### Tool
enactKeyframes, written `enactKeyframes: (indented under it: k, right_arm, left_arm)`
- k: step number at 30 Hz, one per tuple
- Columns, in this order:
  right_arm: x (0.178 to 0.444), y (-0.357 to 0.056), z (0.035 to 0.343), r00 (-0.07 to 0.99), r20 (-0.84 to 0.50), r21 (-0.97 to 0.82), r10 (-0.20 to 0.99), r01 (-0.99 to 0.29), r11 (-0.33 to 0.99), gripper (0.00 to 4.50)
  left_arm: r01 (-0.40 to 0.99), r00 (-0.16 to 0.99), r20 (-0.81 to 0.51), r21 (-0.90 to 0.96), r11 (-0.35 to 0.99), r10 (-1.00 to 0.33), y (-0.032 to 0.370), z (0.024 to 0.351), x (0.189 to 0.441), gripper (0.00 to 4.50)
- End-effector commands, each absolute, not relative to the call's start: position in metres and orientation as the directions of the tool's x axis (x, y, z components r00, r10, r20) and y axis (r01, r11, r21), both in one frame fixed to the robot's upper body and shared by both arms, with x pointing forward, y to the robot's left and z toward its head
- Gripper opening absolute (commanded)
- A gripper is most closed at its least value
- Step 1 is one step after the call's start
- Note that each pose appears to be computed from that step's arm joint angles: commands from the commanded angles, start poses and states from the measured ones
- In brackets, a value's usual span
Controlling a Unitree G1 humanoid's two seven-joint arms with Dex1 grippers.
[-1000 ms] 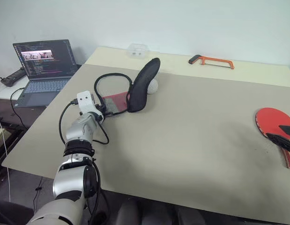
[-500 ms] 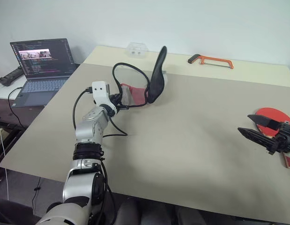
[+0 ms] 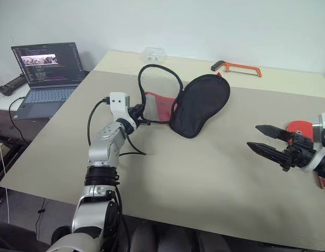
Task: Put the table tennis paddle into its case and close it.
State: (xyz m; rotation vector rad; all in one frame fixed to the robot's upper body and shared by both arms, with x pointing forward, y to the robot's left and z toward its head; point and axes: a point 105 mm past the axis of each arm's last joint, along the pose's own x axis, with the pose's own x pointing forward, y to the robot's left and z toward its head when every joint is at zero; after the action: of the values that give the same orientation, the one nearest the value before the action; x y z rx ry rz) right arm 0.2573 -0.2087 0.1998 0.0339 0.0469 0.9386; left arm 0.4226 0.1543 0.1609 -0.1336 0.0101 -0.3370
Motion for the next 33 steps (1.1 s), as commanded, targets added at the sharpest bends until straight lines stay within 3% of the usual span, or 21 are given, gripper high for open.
enactKeyframes:
  k: [1,7,14,28,33]
  right_arm:
    - [0.256,-0.200,0.213,0.565,0.011,0.009,0.825,-0.825,0.565,4.50]
    - [0.257,-0.196,0.225,0.548,0.051,-0.012,0.835,-0.835,0.550,4.50]
    - [0.258,-0.188,0.228,0.525,0.058,-0.015,0.849,-0.850,0.527,4.50]
    - [0.260,-0.181,0.229,0.515,0.075,-0.019,0.854,-0.855,0.518,4.50]
    - [0.261,-0.178,0.230,0.506,0.084,-0.021,0.859,-0.860,0.509,4.50]
  left_arm:
    - [0.353,0.933,0.122,-0.125,0.927,-0.338,0.150,0.190,0.419,0.02]
    - [0.370,0.926,0.132,-0.139,0.919,-0.353,0.137,0.192,0.414,0.02]
    - [0.448,0.894,0.086,-0.135,0.884,-0.440,0.093,0.179,0.402,0.02]
    - [0.330,0.944,0.013,-0.022,0.944,-0.329,0.076,0.163,0.398,0.02]
    - [0.408,0.913,0.038,-0.010,0.913,-0.407,0.043,0.170,0.390,0.02]
